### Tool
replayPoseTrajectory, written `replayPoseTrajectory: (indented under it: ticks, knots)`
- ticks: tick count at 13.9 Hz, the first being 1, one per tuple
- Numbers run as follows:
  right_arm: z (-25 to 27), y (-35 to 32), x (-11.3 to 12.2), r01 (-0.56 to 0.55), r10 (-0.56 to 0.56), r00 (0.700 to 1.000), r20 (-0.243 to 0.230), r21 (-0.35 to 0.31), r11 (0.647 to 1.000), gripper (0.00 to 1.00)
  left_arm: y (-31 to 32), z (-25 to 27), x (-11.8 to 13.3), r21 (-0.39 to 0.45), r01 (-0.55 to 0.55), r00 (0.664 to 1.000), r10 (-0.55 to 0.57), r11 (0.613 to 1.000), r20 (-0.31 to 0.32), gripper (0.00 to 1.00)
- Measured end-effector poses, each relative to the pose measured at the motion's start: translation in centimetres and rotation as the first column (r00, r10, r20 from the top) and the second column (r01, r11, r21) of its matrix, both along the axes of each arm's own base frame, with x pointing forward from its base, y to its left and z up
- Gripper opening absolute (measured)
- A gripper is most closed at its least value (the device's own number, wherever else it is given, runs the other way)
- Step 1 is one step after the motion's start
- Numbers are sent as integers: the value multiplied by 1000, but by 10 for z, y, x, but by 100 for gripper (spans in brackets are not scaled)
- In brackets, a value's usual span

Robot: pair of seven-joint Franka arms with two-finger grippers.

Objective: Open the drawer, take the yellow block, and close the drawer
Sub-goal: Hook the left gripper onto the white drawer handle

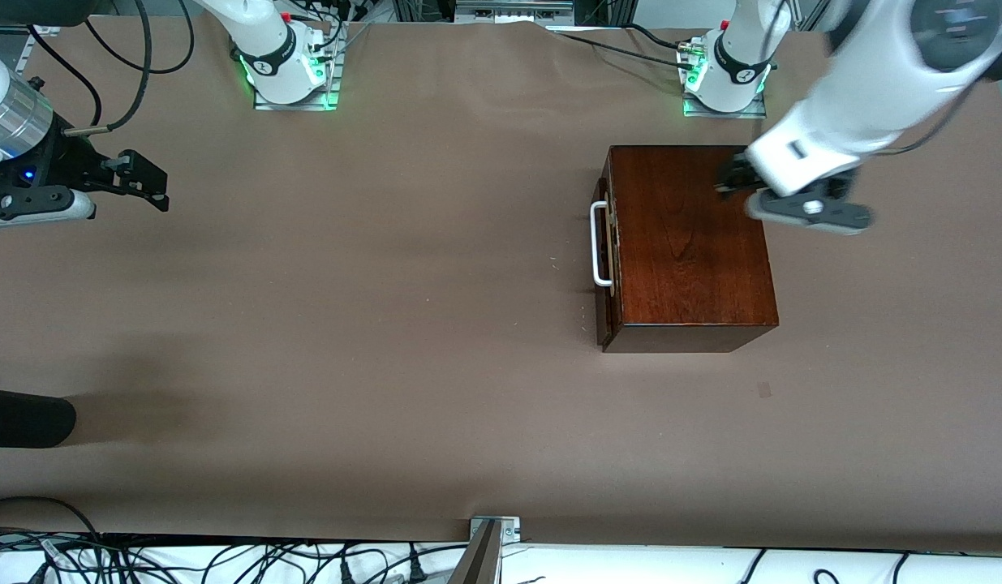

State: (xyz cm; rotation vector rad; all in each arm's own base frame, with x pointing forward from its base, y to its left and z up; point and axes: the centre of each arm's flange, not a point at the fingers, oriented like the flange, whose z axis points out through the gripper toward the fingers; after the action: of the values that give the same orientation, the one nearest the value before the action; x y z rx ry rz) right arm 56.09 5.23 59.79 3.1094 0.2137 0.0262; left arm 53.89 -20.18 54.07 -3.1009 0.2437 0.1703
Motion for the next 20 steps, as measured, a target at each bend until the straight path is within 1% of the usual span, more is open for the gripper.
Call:
replayPoseTrajectory:
  ticks: [3, 5, 6, 9, 10, 13, 15, 17, 20]
  knots:
    - [0, 0, 0, 0, 0, 1000, -1, 0, 1000, 100, -74, -47, 3, -39, -69, 997, 70, 997, 14, 100]
    - [0, 0, 0, 0, 0, 1000, -1, 0, 1000, 100, -117, -85, -3, -43, -101, 995, 101, 994, -20, 100]
    - [0, 0, 0, 0, 0, 1000, -1, 0, 1000, 100, -137, -106, -8, -27, -97, 995, 96, 995, -29, 100]
    - [0, 0, 0, 1, -1, 1000, -2, 0, 1000, 100, -183, -156, -28, 97, -80, 997, 79, 992, 15, 100]
    - [0, 0, 0, 1, -1, 1000, -2, 0, 1000, 100, -190, -169, -32, 117, -79, 997, 77, 990, 18, 100]
    - [0, 0, 0, 1, -1, 1000, -2, 0, 1000, 100, -197, -202, -38, 104, -104, 994, 102, 989, 31, 100]
    - [0, 0, 0, 1, -1, 1000, -2, 0, 1000, 100, -194, -222, -42, 140, -87, 995, 80, 986, 50, 100]
    - [0, 0, 0, 1, -1, 1000, -2, 0, 1000, 100, -201, -228, -46, 158, -94, 993, 81, 983, 82, 100]
    - [0, 0, 0, 1, -1, 1000, -2, 0, 1000, 100, -210, -233, -52, 163, -100, 992, 84, 982, 98, 100]
